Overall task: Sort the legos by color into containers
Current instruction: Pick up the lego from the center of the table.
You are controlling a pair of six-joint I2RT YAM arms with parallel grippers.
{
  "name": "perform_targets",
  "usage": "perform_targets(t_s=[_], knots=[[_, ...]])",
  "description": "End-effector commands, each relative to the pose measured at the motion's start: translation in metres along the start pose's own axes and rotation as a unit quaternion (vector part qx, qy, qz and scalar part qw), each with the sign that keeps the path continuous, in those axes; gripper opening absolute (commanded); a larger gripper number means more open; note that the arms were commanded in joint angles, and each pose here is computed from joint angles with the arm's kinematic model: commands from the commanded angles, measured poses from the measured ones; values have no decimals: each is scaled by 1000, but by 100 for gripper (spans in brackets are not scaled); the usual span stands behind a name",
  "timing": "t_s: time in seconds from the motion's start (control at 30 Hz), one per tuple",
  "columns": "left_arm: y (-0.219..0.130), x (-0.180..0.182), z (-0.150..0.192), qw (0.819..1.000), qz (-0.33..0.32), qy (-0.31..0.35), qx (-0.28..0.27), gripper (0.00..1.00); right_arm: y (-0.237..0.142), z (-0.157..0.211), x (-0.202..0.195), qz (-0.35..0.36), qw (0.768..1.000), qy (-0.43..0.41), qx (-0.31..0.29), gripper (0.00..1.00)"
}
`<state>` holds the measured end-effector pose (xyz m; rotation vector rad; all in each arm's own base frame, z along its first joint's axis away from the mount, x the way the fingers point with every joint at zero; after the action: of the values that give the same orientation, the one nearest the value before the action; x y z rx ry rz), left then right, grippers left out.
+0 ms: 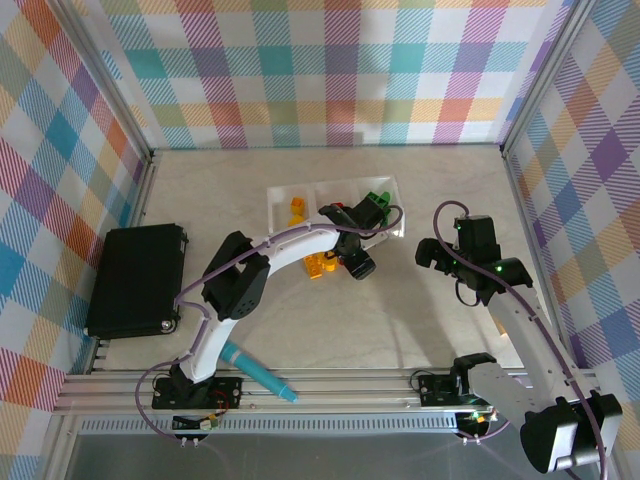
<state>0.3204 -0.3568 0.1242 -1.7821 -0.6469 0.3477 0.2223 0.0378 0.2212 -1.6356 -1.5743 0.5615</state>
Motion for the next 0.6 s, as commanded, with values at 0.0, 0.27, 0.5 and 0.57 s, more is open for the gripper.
perform_targets(t_s=[0.0, 0.27, 0.5, 0.57], knots=[[4, 3, 1, 999, -16, 20, 18, 77, -4, -7, 2, -5, 1000, 7, -7, 99], [17, 4, 1, 999, -9, 24, 31, 75, -4, -5, 1, -2, 1000, 7, -6, 99], [25, 7, 1, 999, -6, 10, 34, 71, -5, -4, -1, 0, 1000, 7, -6, 99], [26, 9, 3, 999, -10, 7, 36, 70, -5, -4, -1, 2, 1000, 6, -6, 99]])
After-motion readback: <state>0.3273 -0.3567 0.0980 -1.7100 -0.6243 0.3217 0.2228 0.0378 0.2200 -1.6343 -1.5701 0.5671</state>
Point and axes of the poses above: each hand's point on the last joint's axis, 136 mm out from that joint toward the fingers, its own y axis out along the fingers, its own x axis along the line the jaws close on, z = x × y, the point moved 7 cm from there along -y, back along the fingers, and after that the axes turned 2 degrees about -y, right-handed, at the moved point
